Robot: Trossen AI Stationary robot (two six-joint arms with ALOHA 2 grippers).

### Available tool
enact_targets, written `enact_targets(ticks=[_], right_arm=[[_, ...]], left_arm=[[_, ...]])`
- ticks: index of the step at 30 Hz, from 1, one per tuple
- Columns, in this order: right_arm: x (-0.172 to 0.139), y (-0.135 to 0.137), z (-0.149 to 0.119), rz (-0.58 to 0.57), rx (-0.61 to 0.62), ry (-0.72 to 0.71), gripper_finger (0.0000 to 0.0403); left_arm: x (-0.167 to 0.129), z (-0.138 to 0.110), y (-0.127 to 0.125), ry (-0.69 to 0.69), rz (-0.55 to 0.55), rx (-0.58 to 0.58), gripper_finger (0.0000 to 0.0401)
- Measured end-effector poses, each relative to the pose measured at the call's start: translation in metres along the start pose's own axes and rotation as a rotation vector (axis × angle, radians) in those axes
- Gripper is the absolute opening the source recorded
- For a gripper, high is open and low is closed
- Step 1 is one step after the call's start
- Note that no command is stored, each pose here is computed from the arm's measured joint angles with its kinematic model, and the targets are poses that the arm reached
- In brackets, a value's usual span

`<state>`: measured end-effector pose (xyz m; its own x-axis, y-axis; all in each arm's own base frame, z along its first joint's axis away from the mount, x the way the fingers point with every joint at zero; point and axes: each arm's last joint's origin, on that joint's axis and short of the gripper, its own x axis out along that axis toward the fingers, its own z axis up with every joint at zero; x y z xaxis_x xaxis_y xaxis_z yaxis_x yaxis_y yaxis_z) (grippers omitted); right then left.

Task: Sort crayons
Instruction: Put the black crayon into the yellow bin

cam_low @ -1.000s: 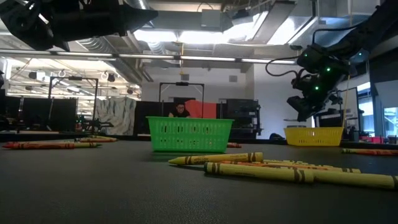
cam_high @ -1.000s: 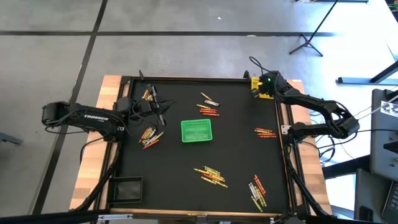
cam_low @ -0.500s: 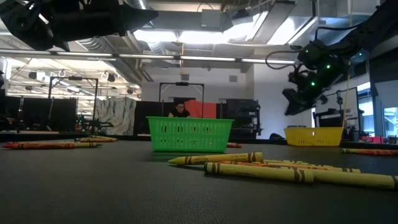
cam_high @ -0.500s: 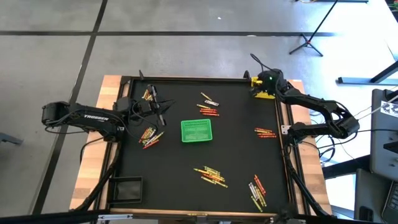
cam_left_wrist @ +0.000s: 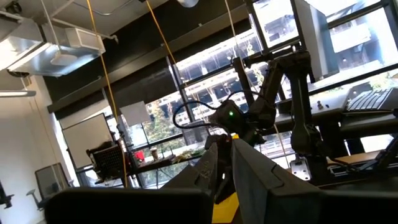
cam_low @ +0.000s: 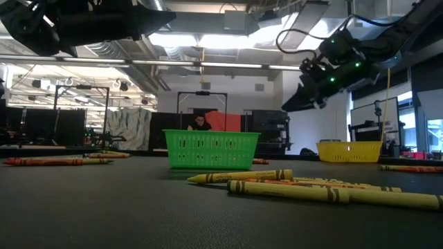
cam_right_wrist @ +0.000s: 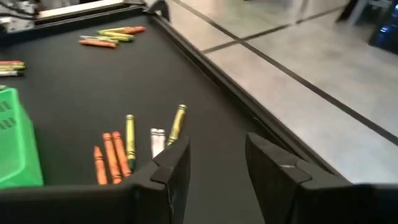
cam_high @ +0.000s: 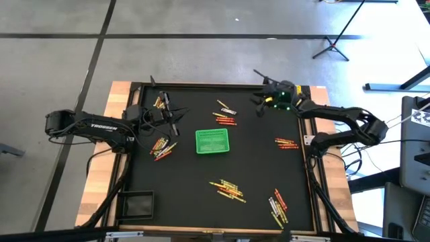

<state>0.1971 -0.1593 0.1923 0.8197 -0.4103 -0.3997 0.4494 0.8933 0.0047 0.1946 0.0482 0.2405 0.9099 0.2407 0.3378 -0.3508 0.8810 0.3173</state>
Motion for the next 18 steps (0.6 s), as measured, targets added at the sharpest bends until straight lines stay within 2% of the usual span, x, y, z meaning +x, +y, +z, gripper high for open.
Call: enact_targets(ticks=[8, 18], right_arm=[[0.035, 0.012, -0.017, 0.052, -0.021, 0.042, 0.0152], [0.088, 0.017, -0.03, 0.098, -0.096, 0.286, 0.0126]], left_arm=[[0.0, 0.0, 0.0, 0.0, 0.0, 0.0, 0.0035], [0.0, -0.001, 0.0, 0.006, -0.002, 0.0, 0.0035]])
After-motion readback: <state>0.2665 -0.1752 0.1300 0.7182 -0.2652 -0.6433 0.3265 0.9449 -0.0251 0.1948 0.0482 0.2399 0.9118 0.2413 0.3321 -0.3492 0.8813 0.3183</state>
